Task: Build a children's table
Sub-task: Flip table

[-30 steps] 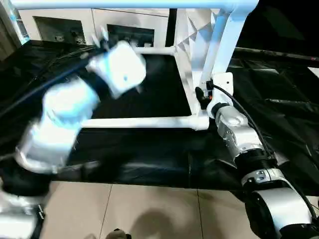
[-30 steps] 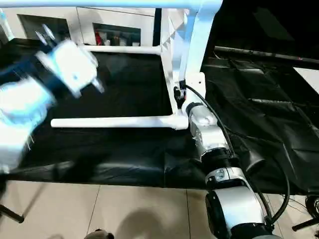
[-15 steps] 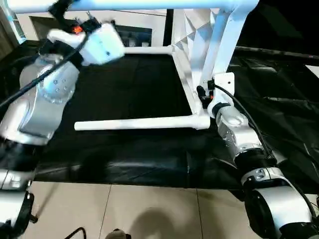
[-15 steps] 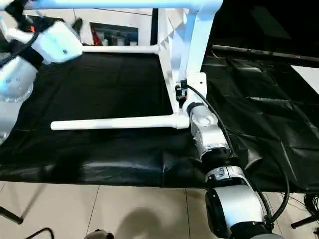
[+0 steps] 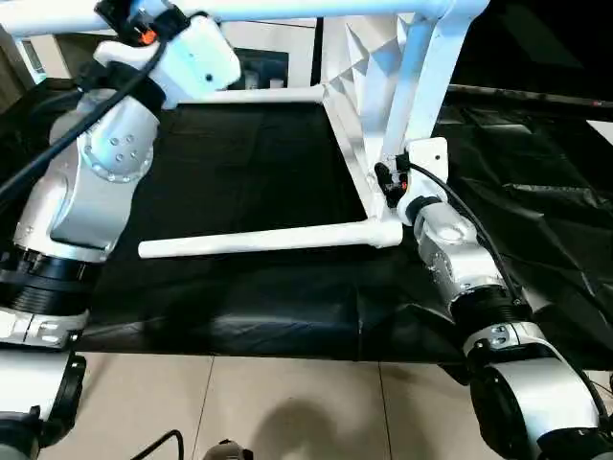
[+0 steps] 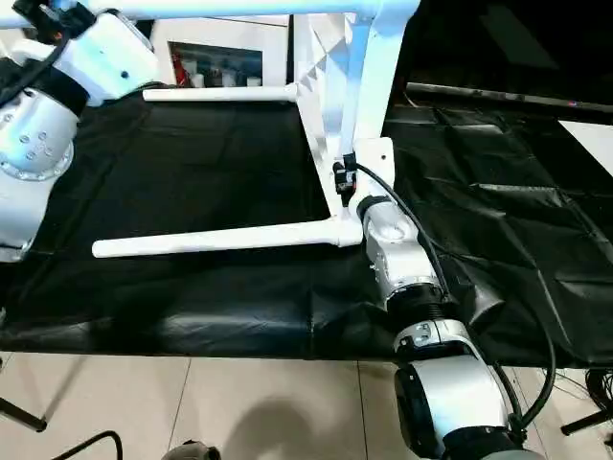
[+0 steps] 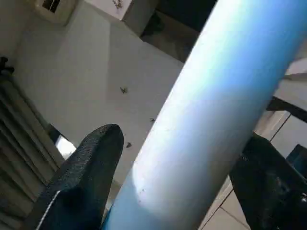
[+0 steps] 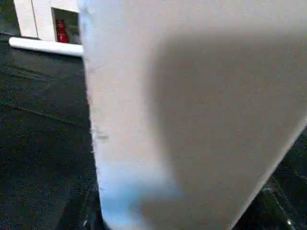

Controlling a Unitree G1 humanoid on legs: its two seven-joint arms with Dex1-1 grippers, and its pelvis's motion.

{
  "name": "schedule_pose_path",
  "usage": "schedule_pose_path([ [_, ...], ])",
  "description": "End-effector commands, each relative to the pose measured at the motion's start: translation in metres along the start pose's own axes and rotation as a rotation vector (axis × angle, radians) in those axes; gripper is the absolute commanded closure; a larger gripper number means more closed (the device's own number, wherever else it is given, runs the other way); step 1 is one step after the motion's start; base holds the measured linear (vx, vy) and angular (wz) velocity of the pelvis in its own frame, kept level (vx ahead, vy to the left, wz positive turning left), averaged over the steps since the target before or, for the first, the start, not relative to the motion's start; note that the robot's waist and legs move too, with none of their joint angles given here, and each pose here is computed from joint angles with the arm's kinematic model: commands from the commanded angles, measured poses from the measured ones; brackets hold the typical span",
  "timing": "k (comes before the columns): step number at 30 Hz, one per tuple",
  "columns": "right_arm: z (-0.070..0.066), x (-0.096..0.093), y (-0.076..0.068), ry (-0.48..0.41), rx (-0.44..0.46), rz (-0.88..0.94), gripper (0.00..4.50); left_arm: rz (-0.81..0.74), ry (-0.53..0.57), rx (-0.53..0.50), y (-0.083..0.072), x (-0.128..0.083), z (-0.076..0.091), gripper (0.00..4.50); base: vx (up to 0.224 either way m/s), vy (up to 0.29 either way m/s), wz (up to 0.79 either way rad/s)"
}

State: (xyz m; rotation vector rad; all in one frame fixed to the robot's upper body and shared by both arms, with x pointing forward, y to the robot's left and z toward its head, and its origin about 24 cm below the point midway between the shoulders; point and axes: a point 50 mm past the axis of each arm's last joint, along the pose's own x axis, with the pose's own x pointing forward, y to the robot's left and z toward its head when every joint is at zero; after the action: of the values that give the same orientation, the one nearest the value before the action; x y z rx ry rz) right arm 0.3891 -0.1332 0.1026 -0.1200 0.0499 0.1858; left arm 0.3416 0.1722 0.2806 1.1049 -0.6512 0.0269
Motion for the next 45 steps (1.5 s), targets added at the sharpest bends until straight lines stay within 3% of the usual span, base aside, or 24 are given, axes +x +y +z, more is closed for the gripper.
schedule_pose_path([
  [1, 0.037, 0.005, 0.002, -0.153, -0.109, 0.04, 2.72, -0.006, -0.011, -0.03, 0.0, 0.002, 0.003, 1.18, 0.0, 0.0, 0.0],
  [5, 0.043, 0.005, -0.002, -0.167, -0.119, 0.03, 2.72, -0.024, -0.022, -0.089, -0.005, 0.0, 0.007, 1.57, 0.0, 0.0, 0.0],
  [12, 0.052, 0.007, -0.007, -0.194, -0.142, 0.028, 2.72, -0.019, -0.031, -0.195, -0.006, -0.001, 0.009, 1.73, 0.0, 0.0, 0.0],
  [13, 0.063, 0.008, -0.009, -0.225, -0.154, 0.032, 2.72, -0.006, -0.008, -0.293, -0.007, -0.001, 0.007, 1.75, 0.0, 0.0, 0.0],
  [16, 0.074, 0.009, -0.011, -0.263, -0.168, 0.039, 2.72, 0.016, 0.017, -0.365, -0.007, -0.001, 0.005, 1.76, 0.0, 0.0, 0.0],
  [17, 0.099, 0.009, -0.014, -0.343, -0.208, 0.054, 2.72, 0.054, 0.05, -0.441, -0.004, 0.0, 0.001, 1.76, 0.0, 0.0, 0.0],
  [18, 0.103, 0.009, -0.015, -0.356, -0.213, 0.055, 2.72, 0.06, 0.056, -0.453, -0.003, 0.0, 0.0, 1.76, 0.0, 0.0, 0.0],
  [20, 0.127, 0.008, -0.017, -0.433, -0.221, 0.082, 2.72, 0.098, 0.084, -0.512, 0.002, 0.002, -0.004, 1.76, 0.0, 0.0, 0.0],
  [22, 0.128, 0.008, -0.017, -0.434, -0.222, 0.083, 2.22, 0.099, 0.085, -0.514, 0.002, 0.002, -0.004, 1.76, 0.0, 0.0, 0.0],
  [23, 0.149, 0.007, -0.018, -0.488, -0.239, 0.105, 2.08, 0.139, 0.117, -0.565, 0.007, 0.003, -0.008, 1.76, 0.0, 0.0, 0.0],
  [24, 0.156, 0.007, -0.019, -0.503, -0.25, 0.107, 1.99, 0.154, 0.13, -0.582, 0.009, 0.003, -0.01, 1.76, 0.0, 0.0, 0.0],
  [26, 0.156, 0.007, -0.019, -0.504, -0.251, 0.107, 1.89, 0.154, 0.131, -0.583, 0.009, 0.003, -0.01, 1.76, 0.0, 0.0, 0.0],
  [32, 0.187, 0.001, -0.014, -0.632, -0.301, 0.161, 1.21, 0.198, 0.204, -0.62, 0.01, 0.0, -0.017, 1.85, 0.0, 0.0, 0.0],
  [33, 0.187, 0.001, -0.014, -0.632, -0.301, 0.161, 1.21, 0.198, 0.204, -0.62, 0.01, 0.0, -0.017, 1.85, 0.0, 0.0, 0.0],
  [36, 0.2, -0.007, -0.006, -0.75, -0.323, 0.207, 0.98, 0.208, 0.239, -0.604, 0.01, -0.003, -0.021, 1.85, 0.0, 0.0, 0.0],
  [41, 0.203, -0.013, 0.001, -0.818, -0.356, 0.241, 0.49, 0.208, 0.273, -0.599, 0.01, -0.005, -0.025, 1.87, 0.0, 0.0, 0.0],
  [45, 0.204, -0.024, 0.007, -0.947, -0.354, 0.285, 0.24, 0.21, 0.32, -0.612, 0.008, -0.007, -0.029, 1.88, 0.0, 0.0, 0.0],
])
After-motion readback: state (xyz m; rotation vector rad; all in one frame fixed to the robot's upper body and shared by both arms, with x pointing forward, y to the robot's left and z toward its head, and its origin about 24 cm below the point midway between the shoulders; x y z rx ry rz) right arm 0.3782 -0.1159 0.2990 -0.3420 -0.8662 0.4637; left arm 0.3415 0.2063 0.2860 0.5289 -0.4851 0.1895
